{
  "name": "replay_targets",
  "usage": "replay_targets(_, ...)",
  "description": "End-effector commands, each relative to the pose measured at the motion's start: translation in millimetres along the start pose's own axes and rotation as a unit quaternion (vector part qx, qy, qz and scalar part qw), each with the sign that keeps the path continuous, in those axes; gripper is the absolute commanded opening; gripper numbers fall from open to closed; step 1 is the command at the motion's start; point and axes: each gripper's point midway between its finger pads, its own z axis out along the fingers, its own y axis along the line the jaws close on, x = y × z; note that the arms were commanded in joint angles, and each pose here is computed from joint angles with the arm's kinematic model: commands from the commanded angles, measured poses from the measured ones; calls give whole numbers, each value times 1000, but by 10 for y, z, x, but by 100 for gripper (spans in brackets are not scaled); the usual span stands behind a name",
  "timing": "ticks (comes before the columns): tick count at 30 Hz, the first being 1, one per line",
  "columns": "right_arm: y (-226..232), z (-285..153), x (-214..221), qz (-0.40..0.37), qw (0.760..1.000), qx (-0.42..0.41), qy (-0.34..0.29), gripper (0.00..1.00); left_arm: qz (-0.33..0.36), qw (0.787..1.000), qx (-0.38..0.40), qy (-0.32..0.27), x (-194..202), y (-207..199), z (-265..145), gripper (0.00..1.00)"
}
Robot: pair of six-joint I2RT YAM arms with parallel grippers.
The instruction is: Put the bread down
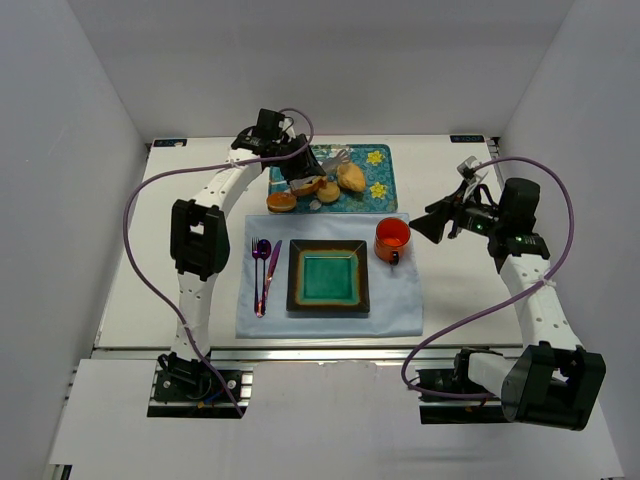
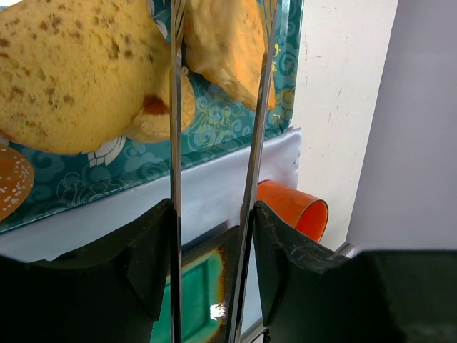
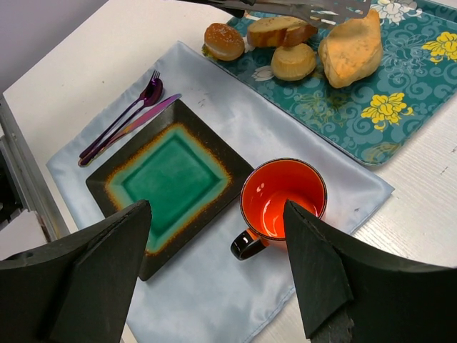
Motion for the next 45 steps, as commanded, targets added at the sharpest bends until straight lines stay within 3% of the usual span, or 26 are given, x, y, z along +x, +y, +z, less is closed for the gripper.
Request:
replay_targets(1,61,-28,-72,-17,1000,-10,-15,80,15,999,32,-20,-123,-284,-165,56)
replay_targets(19,67,-51,-58,-14,1000,-8,-20,80,16,1000,-13,1,-42,-109,-164,57)
replay_targets(45,88,-74,-26,-11,1000,-7,-25,80,19,999,4,29,142,-211,-27,54)
